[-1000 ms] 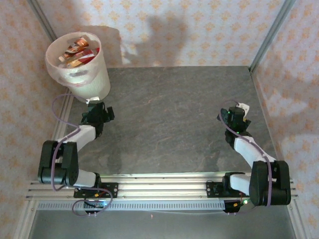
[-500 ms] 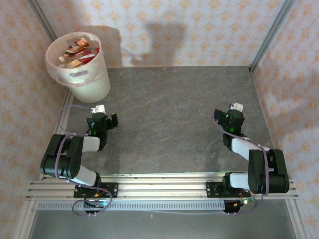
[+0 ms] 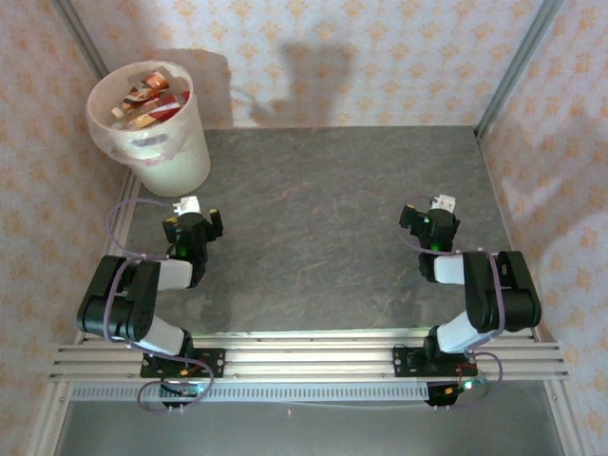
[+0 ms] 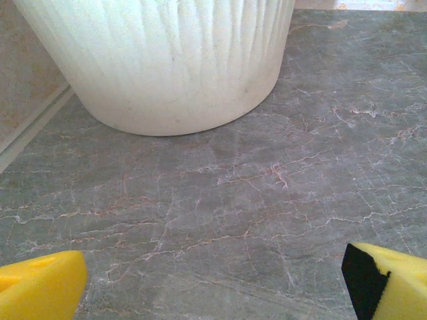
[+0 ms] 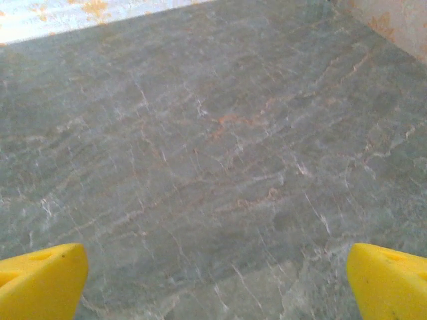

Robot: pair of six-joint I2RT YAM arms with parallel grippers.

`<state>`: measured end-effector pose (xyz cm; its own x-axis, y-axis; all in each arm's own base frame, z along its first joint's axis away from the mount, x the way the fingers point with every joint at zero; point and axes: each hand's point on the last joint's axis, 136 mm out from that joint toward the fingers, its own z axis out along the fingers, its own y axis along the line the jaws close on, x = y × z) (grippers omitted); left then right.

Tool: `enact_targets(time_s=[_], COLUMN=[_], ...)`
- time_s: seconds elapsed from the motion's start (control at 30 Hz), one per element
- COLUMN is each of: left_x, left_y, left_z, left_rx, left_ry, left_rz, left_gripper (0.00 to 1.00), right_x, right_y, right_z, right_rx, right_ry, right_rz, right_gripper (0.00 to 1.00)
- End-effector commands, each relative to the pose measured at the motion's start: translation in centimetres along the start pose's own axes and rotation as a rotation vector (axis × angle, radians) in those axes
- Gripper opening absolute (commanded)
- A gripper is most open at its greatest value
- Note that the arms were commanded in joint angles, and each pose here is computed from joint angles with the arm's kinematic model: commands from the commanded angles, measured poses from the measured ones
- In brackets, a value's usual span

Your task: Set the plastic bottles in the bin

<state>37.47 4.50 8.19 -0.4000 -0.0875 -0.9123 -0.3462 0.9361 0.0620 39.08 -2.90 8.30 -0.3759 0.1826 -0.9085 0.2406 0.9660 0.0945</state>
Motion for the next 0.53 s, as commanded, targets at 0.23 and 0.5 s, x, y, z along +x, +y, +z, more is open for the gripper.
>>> enact_targets(time_s=[0.23, 0.5], left_x=[-1.91, -1.87], left_y=[0.26, 0.24], left_z=[0.06, 0.04], left_rx=[-0.031, -0.031], left_ry=[-0.060, -0.060], left_rz=[-0.007, -0.006], left_gripper=[1.00, 1.00], right_x=[-0.54, -0.60], right_y=[0.23, 0.28], right_z=[0.03, 0.03], right_rx=[-0.001, -0.003], right_ry=[-0.016, -0.017], right_rz=[-0.017, -0.018], right_gripper=[0.99, 0.99])
